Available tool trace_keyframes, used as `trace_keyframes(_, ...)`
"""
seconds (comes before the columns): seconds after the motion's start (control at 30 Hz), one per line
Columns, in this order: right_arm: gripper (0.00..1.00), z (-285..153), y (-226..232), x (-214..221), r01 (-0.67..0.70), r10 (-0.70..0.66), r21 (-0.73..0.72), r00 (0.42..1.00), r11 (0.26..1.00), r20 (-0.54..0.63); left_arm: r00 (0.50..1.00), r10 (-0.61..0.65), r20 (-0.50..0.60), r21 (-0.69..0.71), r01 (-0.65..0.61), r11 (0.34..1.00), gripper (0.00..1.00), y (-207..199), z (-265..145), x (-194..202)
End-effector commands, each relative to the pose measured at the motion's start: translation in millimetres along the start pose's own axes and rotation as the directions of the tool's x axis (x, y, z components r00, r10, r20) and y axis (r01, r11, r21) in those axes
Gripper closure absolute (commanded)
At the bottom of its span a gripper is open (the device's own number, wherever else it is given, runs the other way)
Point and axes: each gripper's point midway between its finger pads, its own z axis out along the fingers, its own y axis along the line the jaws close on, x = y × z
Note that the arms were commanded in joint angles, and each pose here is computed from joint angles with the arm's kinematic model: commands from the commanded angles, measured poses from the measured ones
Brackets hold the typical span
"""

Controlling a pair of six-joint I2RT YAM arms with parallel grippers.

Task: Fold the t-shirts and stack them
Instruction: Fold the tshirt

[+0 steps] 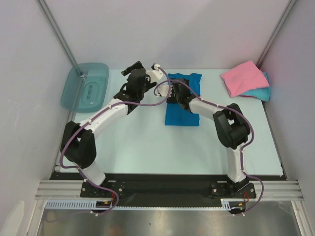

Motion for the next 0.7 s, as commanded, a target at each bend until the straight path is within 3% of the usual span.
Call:
trace_keyframes(0.0, 0.09, -52, -12, -18, -0.073, 0.085, -0.163, 0.994, 0.984, 0.065, 0.999, -0.031, 0.024, -0.030, 0.031, 0.999, 0.00, 14, -5, -13)
trace_keyframes(0.07, 0.13, -75, 22, -20, -0.047, 0.079, -0.309, 0.993, 0.950, 0.092, 0.999, -0.023, 0.022, -0.035, 0.024, 0.999, 0.00, 15, -7, -11)
trace_keyframes(0.33, 0.12, -159, 105, -26, 0.021, 0.048, -0.502, 0.991, 0.865, 0.124, 1.000, -0.004, 0.019, -0.042, 0.005, 0.999, 0.00, 13, -10, -4)
trace_keyframes(0.5, 0.12, -174, 143, -24, 0.042, 0.041, -0.562, 0.990, 0.826, 0.134, 1.000, -0.020, 0.017, -0.046, 0.021, 0.999, 0.00, 15, -12, -4)
trace_keyframes(0.67, 0.12, -159, 167, -16, 0.045, 0.024, -0.562, 0.993, 0.826, 0.114, 0.998, -0.069, 0.003, -0.057, 0.069, 0.996, 0.00, 21, -18, -4)
